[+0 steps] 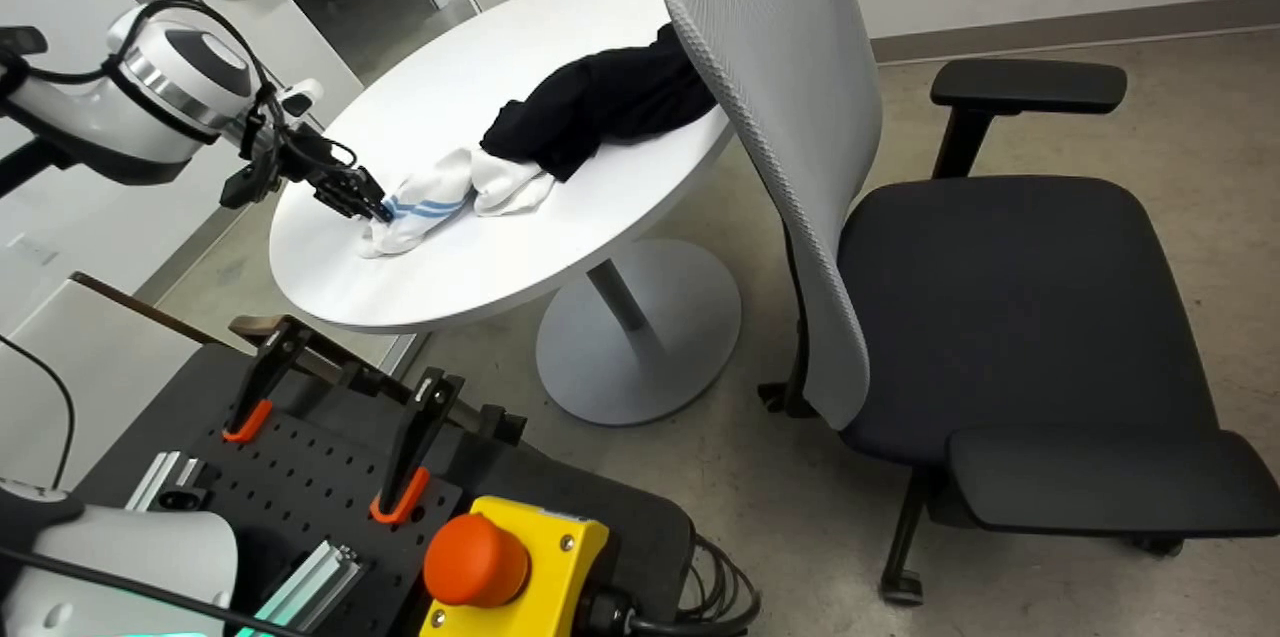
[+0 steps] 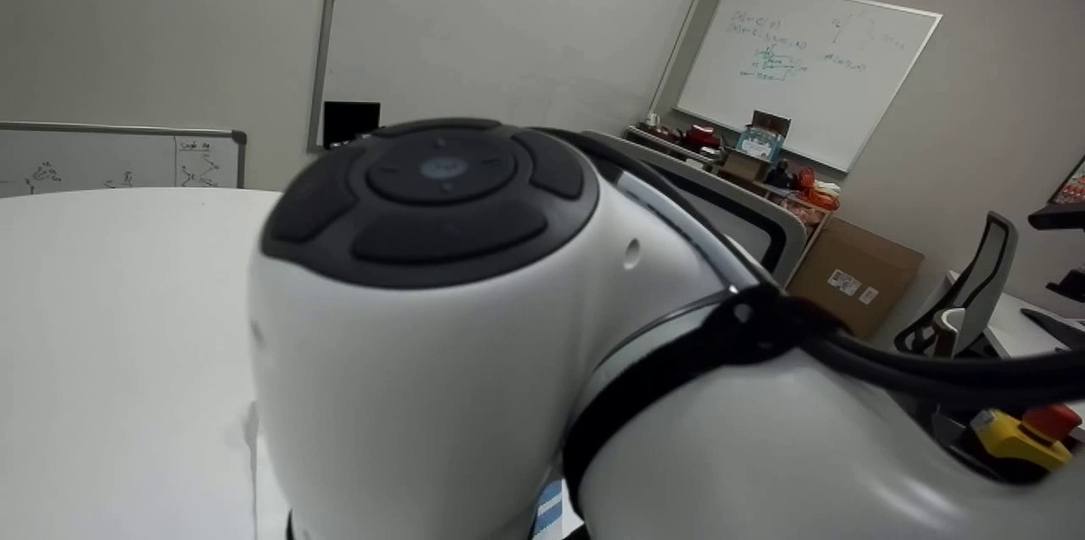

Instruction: Hang the white towel and the black shirt on the chair, afterwards take the towel off and put it back on the table

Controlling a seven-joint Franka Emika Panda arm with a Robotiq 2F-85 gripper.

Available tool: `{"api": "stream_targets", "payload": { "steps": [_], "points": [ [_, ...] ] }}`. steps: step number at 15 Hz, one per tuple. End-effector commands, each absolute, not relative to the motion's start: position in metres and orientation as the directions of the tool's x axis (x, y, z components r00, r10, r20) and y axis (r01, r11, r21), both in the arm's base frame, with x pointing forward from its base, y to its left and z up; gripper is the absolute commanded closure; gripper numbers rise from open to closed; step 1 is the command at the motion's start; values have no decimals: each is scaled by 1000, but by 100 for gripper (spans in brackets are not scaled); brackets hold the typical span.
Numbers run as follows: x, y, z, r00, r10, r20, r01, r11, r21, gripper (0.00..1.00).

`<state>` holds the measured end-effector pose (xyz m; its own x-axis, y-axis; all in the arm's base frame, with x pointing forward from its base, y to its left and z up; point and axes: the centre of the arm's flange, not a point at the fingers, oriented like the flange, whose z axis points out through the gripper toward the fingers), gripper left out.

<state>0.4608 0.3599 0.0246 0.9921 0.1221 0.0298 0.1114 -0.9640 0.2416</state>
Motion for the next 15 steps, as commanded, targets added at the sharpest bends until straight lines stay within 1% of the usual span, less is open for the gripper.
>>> {"api": "stream_targets", "payload": {
  "steps": [1, 10, 15],
  "points": [
    [457, 346, 65, 995, 89, 48, 77, -974, 214, 97],
    [438, 291, 206, 984, -1, 176, -31, -986, 165, 97],
    [438, 252, 295, 941, -79, 328, -128, -983, 130, 97]
  ]
}}
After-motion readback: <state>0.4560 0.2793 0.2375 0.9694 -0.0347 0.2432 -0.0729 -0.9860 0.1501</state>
